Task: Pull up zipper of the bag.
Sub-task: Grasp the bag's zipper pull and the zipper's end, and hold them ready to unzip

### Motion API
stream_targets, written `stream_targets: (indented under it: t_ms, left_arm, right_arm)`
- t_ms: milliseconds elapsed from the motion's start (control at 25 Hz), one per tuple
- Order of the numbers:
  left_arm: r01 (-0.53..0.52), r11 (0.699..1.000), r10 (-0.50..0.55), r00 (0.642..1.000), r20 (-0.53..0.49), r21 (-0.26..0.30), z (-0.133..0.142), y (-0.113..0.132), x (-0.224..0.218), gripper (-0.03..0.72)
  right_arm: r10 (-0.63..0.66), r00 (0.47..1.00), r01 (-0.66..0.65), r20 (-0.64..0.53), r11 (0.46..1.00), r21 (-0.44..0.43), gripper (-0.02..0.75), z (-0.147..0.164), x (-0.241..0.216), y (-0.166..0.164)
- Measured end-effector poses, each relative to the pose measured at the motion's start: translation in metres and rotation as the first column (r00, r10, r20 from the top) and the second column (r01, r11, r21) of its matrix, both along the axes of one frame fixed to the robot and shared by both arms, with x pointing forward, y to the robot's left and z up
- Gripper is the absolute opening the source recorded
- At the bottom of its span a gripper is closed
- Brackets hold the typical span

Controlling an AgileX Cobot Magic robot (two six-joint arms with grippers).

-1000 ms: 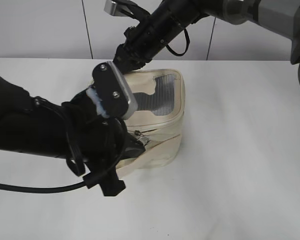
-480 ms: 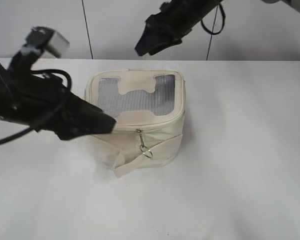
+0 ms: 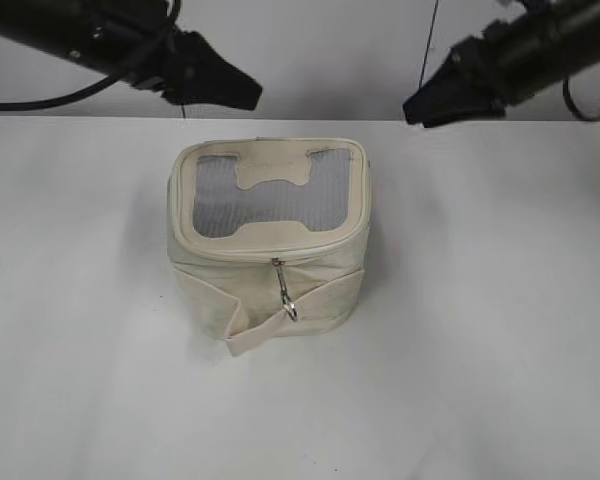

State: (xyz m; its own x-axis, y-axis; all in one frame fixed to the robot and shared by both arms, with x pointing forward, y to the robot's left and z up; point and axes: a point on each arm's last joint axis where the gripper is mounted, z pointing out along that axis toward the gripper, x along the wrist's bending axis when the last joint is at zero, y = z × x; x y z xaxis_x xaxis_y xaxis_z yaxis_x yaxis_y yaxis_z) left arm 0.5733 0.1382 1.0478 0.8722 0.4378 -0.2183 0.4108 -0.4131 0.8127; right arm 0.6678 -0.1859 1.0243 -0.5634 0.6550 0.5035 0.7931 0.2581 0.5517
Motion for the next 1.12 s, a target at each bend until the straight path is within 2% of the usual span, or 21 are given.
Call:
stream_targets:
  t_ms: [200, 320, 400, 520, 760, 840, 960, 1000, 1120]
  left_arm:
    - [0.170, 0.985, -0.170, 0.985, -0.022, -0.003, -0.010, -0.041, 0.051, 0.400]
    - [0.259, 0.964, -0.256, 0.966, -0.042, 0.067, -0.016, -0.062, 0.068, 0.402]
    - [0.300, 0.946, -0.293, 0.953, -0.076, 0.125, -0.027, -0.073, 0.074, 0.402]
    - [0.335, 0.924, -0.321, 0.941, -0.106, 0.185, -0.038, -0.081, 0.080, 0.402]
    - [0.337, 0.917, -0.311, 0.939, -0.144, 0.213, -0.053, -0.084, 0.084, 0.391]
    - [0.335, 0.916, -0.307, 0.939, -0.152, 0.221, -0.055, -0.084, 0.085, 0.307]
    - [0.344, 0.909, -0.314, 0.937, -0.156, 0.235, -0.056, -0.084, 0.084, 0.087]
    - [0.344, 0.909, -0.313, 0.936, -0.159, 0.235, -0.056, -0.084, 0.084, 0.052]
    - [0.344, 0.909, -0.313, 0.936, -0.160, 0.235, -0.057, -0.084, 0.084, 0.044]
  right_arm:
    - [-0.117, 0.979, 0.119, 0.169, 0.993, 0.002, 0.295, -0.043, -0.070, -0.024]
    - [-0.173, 0.956, 0.170, 0.238, 0.985, 0.033, 0.322, -0.065, -0.091, -0.028]
    - [-0.191, 0.941, 0.185, 0.279, 0.982, 0.045, 0.379, -0.071, -0.095, -0.030]
    - [-0.213, 0.927, 0.203, 0.310, 0.977, 0.065, 0.433, -0.071, -0.094, -0.030]
    - [-0.209, 0.923, 0.199, 0.325, 0.978, 0.062, 0.451, -0.073, -0.094, -0.031]
    - [-0.204, 0.929, 0.195, 0.307, 0.979, 0.062, 0.451, -0.080, -0.093, -0.030]
    - [-0.171, 0.942, 0.168, 0.290, 0.985, 0.037, 0.451, -0.095, -0.092, -0.025]
    - [-0.157, 0.945, 0.155, 0.288, 0.987, 0.028, 0.451, -0.100, -0.092, -0.023]
    - [-0.110, 0.951, 0.113, 0.290, 0.994, 0.009, 0.452, -0.113, -0.093, -0.013]
